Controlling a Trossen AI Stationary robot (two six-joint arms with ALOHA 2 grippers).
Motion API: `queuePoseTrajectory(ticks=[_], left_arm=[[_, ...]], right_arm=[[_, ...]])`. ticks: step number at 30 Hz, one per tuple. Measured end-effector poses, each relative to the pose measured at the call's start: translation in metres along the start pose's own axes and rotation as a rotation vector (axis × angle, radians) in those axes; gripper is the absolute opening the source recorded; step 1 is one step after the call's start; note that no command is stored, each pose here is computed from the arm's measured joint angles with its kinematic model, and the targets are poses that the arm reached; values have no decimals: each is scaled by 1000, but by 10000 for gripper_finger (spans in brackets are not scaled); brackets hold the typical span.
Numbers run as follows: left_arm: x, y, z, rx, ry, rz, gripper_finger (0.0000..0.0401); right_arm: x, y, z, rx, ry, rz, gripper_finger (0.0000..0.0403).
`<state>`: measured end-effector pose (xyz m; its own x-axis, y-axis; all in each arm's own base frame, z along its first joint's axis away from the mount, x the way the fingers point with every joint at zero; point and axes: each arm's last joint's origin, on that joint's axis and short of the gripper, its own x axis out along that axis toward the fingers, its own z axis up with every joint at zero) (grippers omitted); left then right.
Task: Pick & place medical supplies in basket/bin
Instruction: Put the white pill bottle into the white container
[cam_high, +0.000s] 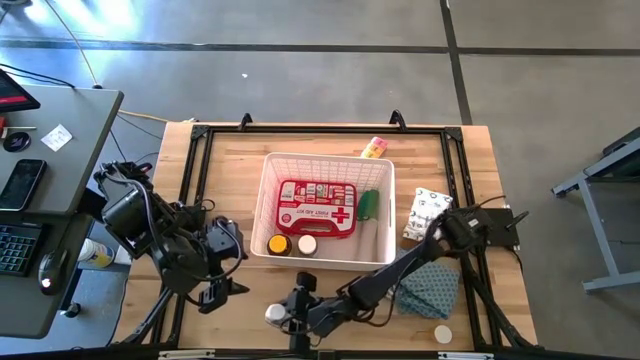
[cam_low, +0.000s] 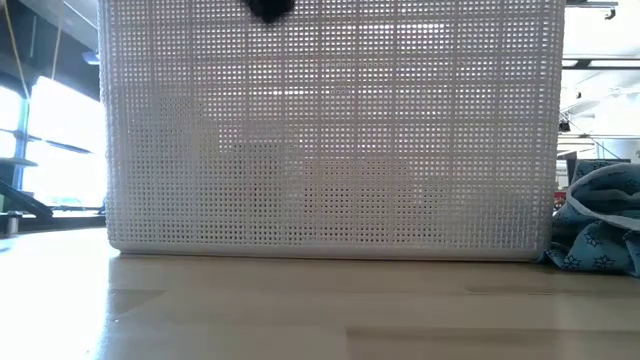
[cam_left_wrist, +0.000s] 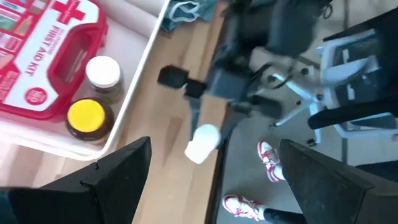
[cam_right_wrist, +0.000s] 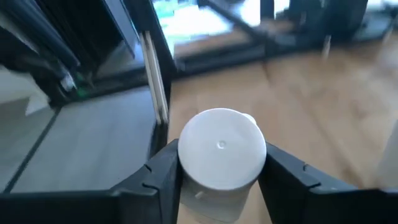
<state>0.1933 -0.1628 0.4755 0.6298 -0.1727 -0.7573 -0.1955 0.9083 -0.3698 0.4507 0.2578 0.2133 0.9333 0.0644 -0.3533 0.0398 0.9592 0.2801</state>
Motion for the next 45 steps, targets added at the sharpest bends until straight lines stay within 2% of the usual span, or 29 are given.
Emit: queuePoseTrajectory(ticks=[5, 12, 15, 18, 23, 26, 30, 33, 37, 40, 45], left_arm=[[-2, 2, 2, 21, -50, 40, 385], [-6, 7, 14, 4, -200, 100, 385], [-10, 11, 21, -29, -265, 111, 385], [-11, 16, 29, -45, -332, 142, 385], [-6, 29, 48, -86, -387, 195, 385], [-2, 44, 62, -87, -351, 208, 385], [-1, 72, 82, -40, -252, 163, 385], [-7, 92, 92, 10, -226, 150, 385], [-22, 115, 100, 50, -268, 188, 385], [-31, 132, 111, 80, -333, 214, 385], [-41, 163, 122, 118, -349, 231, 385]], right_arm=[[-37, 5, 49, -63, -74, -5, 163], [-115, 5, 113, -122, -158, -123, 164], [-146, -6, 136, -123, -170, -190, 164], [-163, -27, 152, -116, -137, -255, 162], [-159, -75, 160, -75, 22, -328, 161], [-152, -99, 161, -81, 117, -343, 165], [-144, -125, 162, -117, 236, -295, 164], [-141, -142, 167, -170, 279, -255, 162], [-138, -162, 171, -217, 347, -124, 164], [-128, -178, 170, -203, 387, -79, 163], [-101, -204, 154, -207, 494, -22, 162]])
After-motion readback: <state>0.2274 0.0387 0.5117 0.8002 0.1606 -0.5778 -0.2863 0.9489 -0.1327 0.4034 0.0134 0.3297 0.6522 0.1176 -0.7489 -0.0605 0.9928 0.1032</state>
